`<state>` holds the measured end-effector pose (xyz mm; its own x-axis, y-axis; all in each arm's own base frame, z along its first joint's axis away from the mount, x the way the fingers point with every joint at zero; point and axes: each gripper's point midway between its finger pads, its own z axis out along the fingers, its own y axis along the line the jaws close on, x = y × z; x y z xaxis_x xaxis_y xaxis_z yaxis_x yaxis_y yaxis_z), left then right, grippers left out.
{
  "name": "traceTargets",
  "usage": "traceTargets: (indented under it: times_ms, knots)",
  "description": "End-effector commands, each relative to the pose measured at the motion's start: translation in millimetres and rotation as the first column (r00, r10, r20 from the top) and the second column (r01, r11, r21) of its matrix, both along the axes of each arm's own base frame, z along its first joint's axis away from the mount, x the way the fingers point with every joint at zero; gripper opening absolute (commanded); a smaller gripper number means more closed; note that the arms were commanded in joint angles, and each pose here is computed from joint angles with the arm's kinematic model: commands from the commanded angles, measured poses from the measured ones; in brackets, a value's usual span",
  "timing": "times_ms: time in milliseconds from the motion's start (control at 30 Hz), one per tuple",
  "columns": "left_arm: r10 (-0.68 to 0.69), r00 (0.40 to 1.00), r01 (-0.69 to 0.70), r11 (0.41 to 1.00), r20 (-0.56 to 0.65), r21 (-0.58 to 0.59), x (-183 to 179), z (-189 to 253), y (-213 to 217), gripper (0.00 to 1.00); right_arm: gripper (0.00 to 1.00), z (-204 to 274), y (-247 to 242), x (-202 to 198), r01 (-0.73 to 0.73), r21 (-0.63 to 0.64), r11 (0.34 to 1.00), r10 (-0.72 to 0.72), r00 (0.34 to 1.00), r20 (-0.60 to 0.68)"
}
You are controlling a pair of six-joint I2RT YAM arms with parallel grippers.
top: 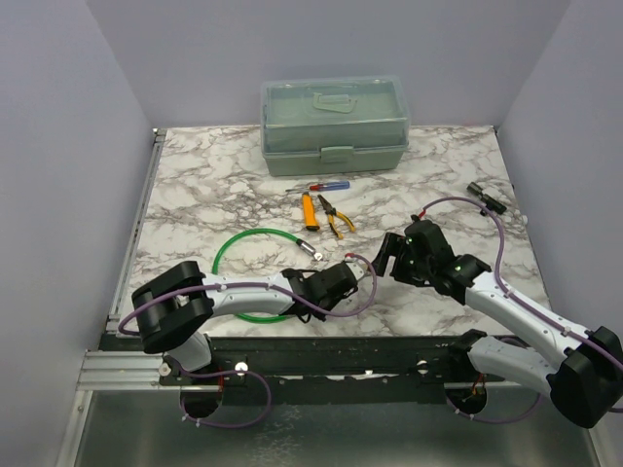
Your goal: Unlock with the key
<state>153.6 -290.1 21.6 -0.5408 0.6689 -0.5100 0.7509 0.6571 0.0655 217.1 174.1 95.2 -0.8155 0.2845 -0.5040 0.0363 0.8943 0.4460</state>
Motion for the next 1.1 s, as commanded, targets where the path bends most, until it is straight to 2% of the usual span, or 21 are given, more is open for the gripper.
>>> traceTargets:
  times_ms: [0,200,333,433,533,700,900,1000,1067]
  knots:
    - [0.014,1.0,-0.013,1.0,-0.025,0.013,-3,-2,-3,0.21,0.84,-2,1,-5,-0.017,-0.005,1.0,0.017,1.0,-0.015]
    - [0.008,1.0,-0.008,1.0,-0.021,0.003,-2,1,-8,0.0,0.84,-3,0,-5,-0.015,-0.007,1.0,0.015,1.0,-0.016]
    - [-0.002,1.0,0.002,0.998,0.0,-0.06,0,19,-15,0.0,0.83,1,3,-4,-0.02,0.005,1.0,0.02,1.0,-0.007]
    - [-0.05,0.999,0.052,0.983,0.016,-0.177,-5,44,-26,0.0,0.82,11,8,-2,-0.032,0.039,0.999,0.031,0.999,0.022]
    - [-0.081,0.995,0.095,0.945,0.057,-0.313,-9,74,-35,0.0,0.81,26,18,-3,-0.074,0.102,0.992,0.069,0.996,0.059]
    - [-0.142,0.977,0.205,0.838,0.161,-0.505,-20,122,-40,0.0,0.8,57,34,-4,-0.136,0.222,0.966,0.104,0.983,0.15]
    - [-0.196,0.942,0.327,0.729,0.274,-0.601,-34,149,-33,0.0,0.78,82,60,-16,-0.23,0.388,0.893,0.172,0.969,0.179]
    - [-0.197,0.93,0.354,0.707,0.311,-0.612,-34,156,-30,0.0,0.75,86,73,-24,-0.263,0.467,0.844,0.213,0.964,0.158]
    - [-0.194,0.925,0.363,0.704,0.327,-0.611,-33,159,-30,0.0,0.7,88,80,-29,-0.277,0.508,0.816,0.238,0.961,0.143]
